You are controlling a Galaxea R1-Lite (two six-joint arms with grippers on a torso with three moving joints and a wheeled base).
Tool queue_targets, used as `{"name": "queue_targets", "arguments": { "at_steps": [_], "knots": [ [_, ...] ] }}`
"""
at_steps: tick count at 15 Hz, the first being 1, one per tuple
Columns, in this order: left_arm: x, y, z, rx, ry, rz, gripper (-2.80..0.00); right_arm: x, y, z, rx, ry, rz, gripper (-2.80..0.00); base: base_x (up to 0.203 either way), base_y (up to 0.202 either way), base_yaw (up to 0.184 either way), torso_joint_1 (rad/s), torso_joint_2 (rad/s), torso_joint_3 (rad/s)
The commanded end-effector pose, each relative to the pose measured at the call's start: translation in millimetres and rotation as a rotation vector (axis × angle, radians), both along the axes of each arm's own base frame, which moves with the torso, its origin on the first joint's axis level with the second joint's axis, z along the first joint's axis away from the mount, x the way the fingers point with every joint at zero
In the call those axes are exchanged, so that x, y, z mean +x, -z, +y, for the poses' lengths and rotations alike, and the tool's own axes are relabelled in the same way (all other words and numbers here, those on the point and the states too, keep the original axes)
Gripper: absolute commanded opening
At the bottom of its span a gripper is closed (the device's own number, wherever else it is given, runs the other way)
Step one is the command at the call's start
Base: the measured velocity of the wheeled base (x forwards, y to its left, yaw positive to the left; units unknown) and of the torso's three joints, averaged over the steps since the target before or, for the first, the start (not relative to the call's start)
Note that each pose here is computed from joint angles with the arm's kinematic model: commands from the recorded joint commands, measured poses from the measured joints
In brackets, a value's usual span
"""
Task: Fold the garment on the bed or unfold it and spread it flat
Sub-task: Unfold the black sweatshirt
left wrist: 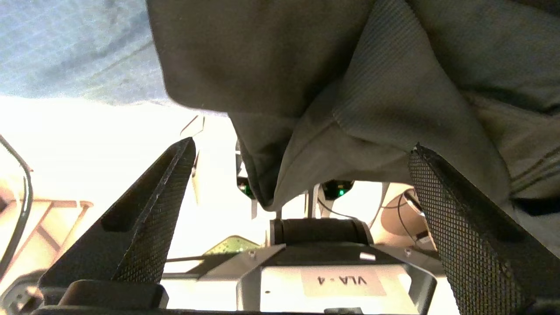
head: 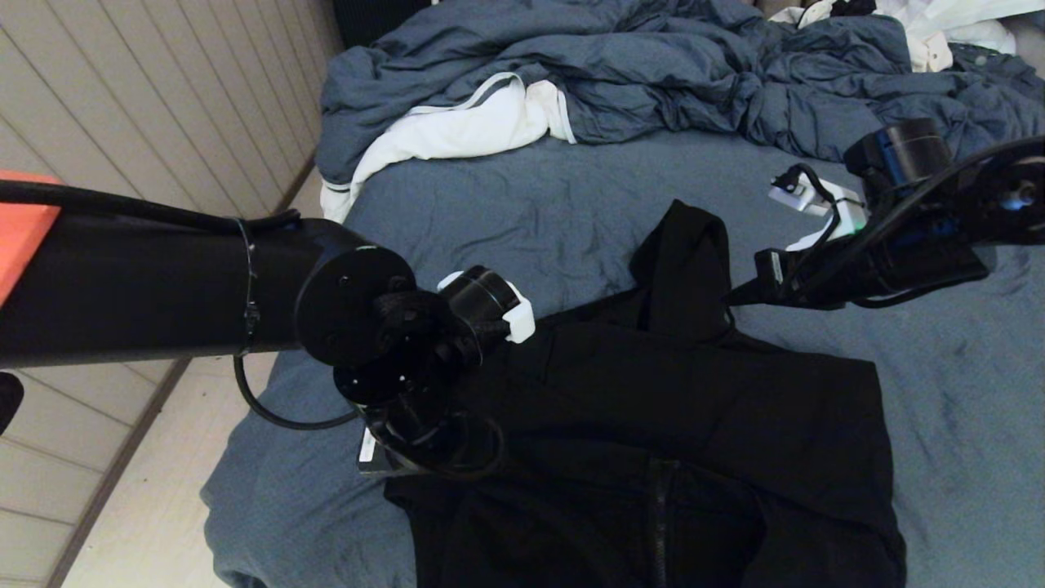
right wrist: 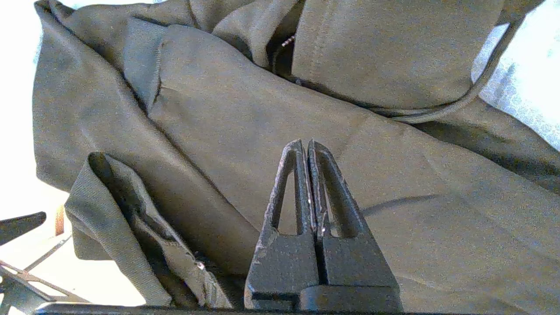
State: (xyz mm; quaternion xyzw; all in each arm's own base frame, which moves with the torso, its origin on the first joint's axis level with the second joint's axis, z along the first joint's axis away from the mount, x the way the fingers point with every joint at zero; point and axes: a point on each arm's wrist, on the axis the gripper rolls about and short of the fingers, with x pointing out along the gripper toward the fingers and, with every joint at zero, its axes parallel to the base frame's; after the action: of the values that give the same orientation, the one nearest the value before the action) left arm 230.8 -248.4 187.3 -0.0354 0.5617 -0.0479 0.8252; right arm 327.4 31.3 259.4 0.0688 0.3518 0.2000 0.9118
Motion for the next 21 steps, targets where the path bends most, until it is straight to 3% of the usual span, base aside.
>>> {"name": "queue_targets", "arguments": {
  "at_steps": [1, 6, 8, 14, 18, 19, 21],
  "knots": [
    [0, -3, -2, 0.000, -0.005, 0.001, 0.00, -2, -2, 0, 0.002, -0.001, -0.004, -2.80, 0.000, 0.000, 0.000, 0.000, 0.00, 0.000],
    [-9, 1, -14, -0.004, 0.037, 0.006, 0.00, -2, -2, 0, 0.005, -0.004, -0.005, -2.80, 0.000, 0.000, 0.000, 0.000, 0.00, 0.000],
    [-4, 17, -23, 0.016, 0.045, 0.035, 0.00, -3, -4, -2, 0.005, 0.001, -0.011, -2.80, 0.000, 0.000, 0.000, 0.000, 0.00, 0.000],
    [17, 54, -41, -0.014, 0.050, 0.060, 0.00, -5, -6, -2, 0.005, 0.000, -0.017, -2.80, 0.000, 0.000, 0.000, 0.000, 0.00, 0.000],
    [23, 62, -47, -0.041, 0.065, 0.065, 0.00, -4, -5, -2, 0.005, -0.001, -0.013, -2.80, 0.000, 0.000, 0.000, 0.000, 0.00, 0.000],
    [23, 62, -48, -0.045, 0.068, 0.063, -2.80, -3, -4, -1, 0.005, -0.001, -0.013, -2.80, 0.000, 0.000, 0.000, 0.000, 0.00, 0.000],
    [22, 59, -47, -0.048, 0.073, 0.058, -2.80, -3, -4, -1, 0.005, -0.001, -0.013, -2.80, 0.000, 0.000, 0.000, 0.000, 0.00, 0.000]
  ]
}}
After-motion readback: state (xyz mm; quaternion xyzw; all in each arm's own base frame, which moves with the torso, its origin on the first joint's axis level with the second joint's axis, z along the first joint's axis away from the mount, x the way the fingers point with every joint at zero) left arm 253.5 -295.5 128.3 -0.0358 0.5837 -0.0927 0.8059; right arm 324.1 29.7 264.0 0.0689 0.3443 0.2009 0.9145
